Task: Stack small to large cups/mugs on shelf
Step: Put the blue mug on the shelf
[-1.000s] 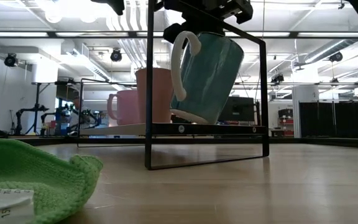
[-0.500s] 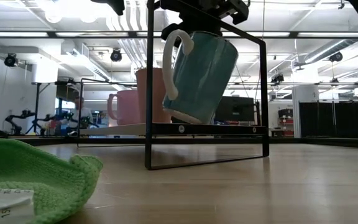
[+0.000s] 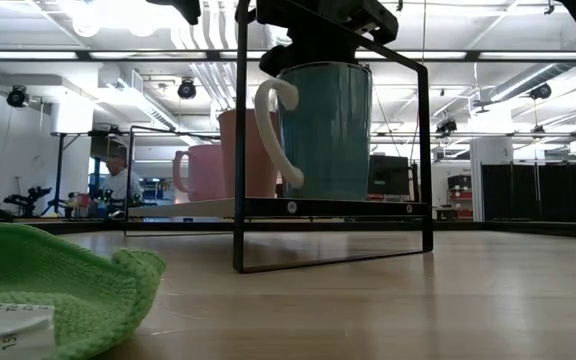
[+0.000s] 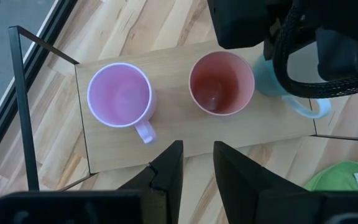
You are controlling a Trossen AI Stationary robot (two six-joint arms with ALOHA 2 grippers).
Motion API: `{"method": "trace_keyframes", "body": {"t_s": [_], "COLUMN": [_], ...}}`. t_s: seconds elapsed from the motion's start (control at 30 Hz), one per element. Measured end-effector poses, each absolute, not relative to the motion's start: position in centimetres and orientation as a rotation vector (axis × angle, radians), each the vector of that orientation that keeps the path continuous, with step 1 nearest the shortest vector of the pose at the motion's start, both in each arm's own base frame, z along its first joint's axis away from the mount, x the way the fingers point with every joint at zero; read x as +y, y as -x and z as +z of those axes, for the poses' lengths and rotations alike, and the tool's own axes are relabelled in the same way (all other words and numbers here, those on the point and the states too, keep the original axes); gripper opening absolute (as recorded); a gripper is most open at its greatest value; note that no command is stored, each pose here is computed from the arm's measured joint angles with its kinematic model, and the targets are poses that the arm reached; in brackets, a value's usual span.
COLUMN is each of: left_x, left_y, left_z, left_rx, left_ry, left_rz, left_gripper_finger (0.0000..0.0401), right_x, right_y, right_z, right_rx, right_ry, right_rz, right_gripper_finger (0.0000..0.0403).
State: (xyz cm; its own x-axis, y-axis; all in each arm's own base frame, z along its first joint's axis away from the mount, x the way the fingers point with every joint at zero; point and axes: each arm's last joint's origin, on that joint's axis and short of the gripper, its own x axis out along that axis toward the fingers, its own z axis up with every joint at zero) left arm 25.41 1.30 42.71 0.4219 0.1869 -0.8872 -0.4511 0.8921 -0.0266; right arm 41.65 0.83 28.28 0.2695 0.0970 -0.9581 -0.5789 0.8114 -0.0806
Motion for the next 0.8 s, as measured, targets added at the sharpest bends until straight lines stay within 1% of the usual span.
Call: {"method": "trace_keyframes", "body": {"t_s": [0.47,0.8], "left_x": [1.29,1.29], "left_y": [-25.41,-25.42], "left_z": [42.71,42.69], "left_rx": [1.065,1.066], "left_ry": [0.278,0.277], "left_rz": [0.405,0.405], "left_gripper_finger": [0.0075,0.0075], "right_x": [0.98,1.40], "right_y": [-42.03,-42.06], "right_z": [28.29,28.48], "right_rx": [1.176,1.122], "right_ry": [0.469,0.543], "right_rz": [0.491,0.600], "right_gripper_finger": [0.0056,0.0019]}}
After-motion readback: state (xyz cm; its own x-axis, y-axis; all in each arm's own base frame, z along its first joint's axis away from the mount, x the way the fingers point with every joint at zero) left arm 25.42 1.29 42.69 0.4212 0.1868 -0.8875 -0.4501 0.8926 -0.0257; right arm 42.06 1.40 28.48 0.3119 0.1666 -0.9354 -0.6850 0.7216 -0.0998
